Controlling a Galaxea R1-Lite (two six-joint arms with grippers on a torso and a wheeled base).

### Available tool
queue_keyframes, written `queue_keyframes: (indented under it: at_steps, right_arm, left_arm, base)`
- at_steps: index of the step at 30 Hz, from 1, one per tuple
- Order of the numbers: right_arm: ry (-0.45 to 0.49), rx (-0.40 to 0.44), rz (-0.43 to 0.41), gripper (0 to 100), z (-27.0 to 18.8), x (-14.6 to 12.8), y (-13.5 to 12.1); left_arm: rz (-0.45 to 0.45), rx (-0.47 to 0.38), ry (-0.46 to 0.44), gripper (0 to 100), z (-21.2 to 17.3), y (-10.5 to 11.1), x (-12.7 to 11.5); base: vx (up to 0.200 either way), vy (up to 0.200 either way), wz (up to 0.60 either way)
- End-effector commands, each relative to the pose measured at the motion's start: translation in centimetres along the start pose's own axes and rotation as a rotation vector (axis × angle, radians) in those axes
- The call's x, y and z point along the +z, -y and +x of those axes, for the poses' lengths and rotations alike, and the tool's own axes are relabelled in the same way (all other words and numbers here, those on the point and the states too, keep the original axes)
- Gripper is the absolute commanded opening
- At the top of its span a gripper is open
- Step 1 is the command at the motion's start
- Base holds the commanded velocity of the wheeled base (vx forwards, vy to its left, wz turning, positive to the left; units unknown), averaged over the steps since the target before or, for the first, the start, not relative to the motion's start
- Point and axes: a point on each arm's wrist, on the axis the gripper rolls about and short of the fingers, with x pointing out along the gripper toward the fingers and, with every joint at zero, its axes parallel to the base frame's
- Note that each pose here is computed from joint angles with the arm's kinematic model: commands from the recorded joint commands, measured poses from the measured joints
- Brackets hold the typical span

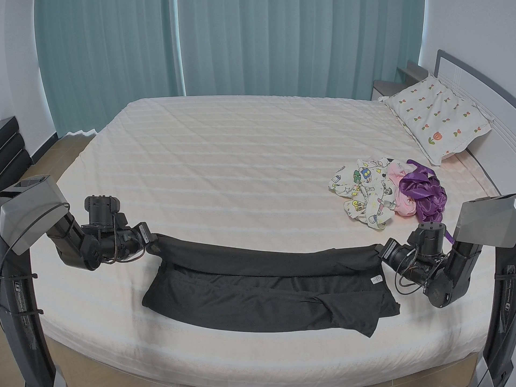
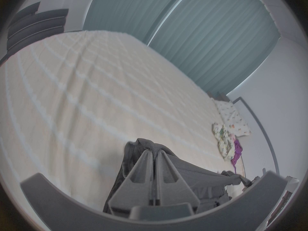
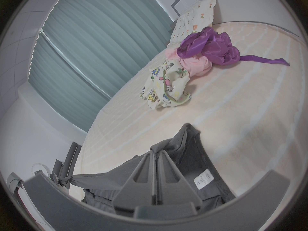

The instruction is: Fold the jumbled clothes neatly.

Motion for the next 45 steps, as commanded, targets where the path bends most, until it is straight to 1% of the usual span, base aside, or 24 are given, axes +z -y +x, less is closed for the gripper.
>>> queue_keyframes:
  at_steps: [1, 2, 4, 6, 9, 12, 13, 15, 19, 22, 26, 27, 28, 33, 38, 40, 42, 45]
  right_arm:
    - [0.044, -0.010, 0.023, 0, 0.1, 0.8, -0.1]
    - [0.044, -0.010, 0.023, 0, 0.1, 0.8, -0.1]
    - [0.010, -0.034, 0.022, 0, -0.6, 0.1, 0.4]
    - [0.009, -0.035, 0.022, 0, -0.6, 0.0, 0.5]
    - [-0.035, -0.068, 0.017, 0, -1.1, -0.9, 1.3]
    - [-0.066, -0.087, 0.017, 0, -1.2, -1.5, 1.9]
    - [-0.066, -0.087, 0.017, 0, -1.2, -1.5, 1.9]
    - [-0.097, -0.102, 0.009, 0, -1.4, -2.2, 2.4]
    - [-0.125, -0.124, -0.009, 0, -1.5, -2.9, 3.0]
    - [-0.149, -0.141, -0.022, 0, -1.6, -3.5, 3.4]
    - [-0.162, -0.147, -0.022, 0, -1.5, -3.9, 3.6]
    - [-0.163, -0.146, -0.023, 100, -1.4, -3.9, 3.6]
    - [-0.165, -0.146, -0.024, 100, -1.4, -4.0, 3.6]
    - [-0.145, -0.136, -0.020, 100, -1.6, -3.4, 3.3]
    - [-0.096, -0.126, 0.002, 100, -2.5, -1.9, 3.0]
    - [-0.096, -0.129, 0.005, 100, -2.9, -1.8, 2.9]
    - [-0.105, -0.137, 0.028, 100, -3.7, -2.0, 2.9]
    - [-0.100, -0.130, 0.043, 100, -4.0, -2.1, 2.8]
  left_arm:
    - [-0.036, -0.023, 0.087, 0, 0.4, -0.5, -0.4]
    - [-0.036, -0.023, 0.087, 0, 0.4, -0.5, -0.4]
    - [-0.033, -0.010, 0.074, 0, 0.4, -1.2, -1.5]
    - [-0.033, -0.010, 0.073, 0, 0.4, -1.2, -1.5]
    - [-0.022, 0.027, 0.014, 0, 0.7, -2.3, -3.1]
    - [0.000, 0.049, -0.027, 0, 1.0, -2.9, -4.1]
    - [0.000, 0.049, -0.027, 0, 1.0, -2.9, -4.1]
    - [0.015, 0.067, -0.061, 0, 0.8, -3.4, -5.0]
    - [0.037, 0.076, -0.084, 0, 0.6, -3.6, -5.4]
    - [0.044, 0.092, -0.119, 0, 0.5, -3.6, -5.7]
    - [0.042, 0.095, -0.127, 0, 0.4, -3.6, -5.7]
    - [0.041, 0.097, -0.131, 0, 0.4, -3.6, -5.8]
    - [0.041, 0.098, -0.132, 100, 0.4, -3.7, -5.9]
    - [0.038, 0.098, -0.128, 100, -0.4, -3.5, -5.8]
    - [0.015, 0.093, -0.097, 100, -2.9, -3.4, -4.8]
    - [0.008, 0.083, -0.104, 100, -3.6, -3.4, -4.9]
    - [-0.002, 0.033, -0.150, 100, -5.2, -3.4, -5.6]
    - [0.008, 0.021, -0.182, 100, -5.7, -3.5, -6.3]
  base:
    - [0.000, 0.000, 0.00]
    - [0.000, 0.000, 0.00]
    - [0.000, 0.000, 0.00]
    - [0.000, 0.000, 0.00]
    - [0.000, 0.000, 0.00]
    - [0.000, 0.000, 0.00]
    - [0.000, 0.000, 0.00]
    - [0.000, 0.000, 0.00]
    - [0.000, 0.000, 0.00]
    - [0.000, 0.000, 0.00]
    - [0.000, 0.000, 0.00]
    - [0.000, 0.000, 0.00]
    - [0.000, 0.000, 0.00]
    - [0.000, 0.000, 0.00]
    - [0.000, 0.000, 0.00]
    - [0.000, 0.000, 0.00]
    - [0.000, 0.000, 0.00]
    - [0.000, 0.000, 0.00]
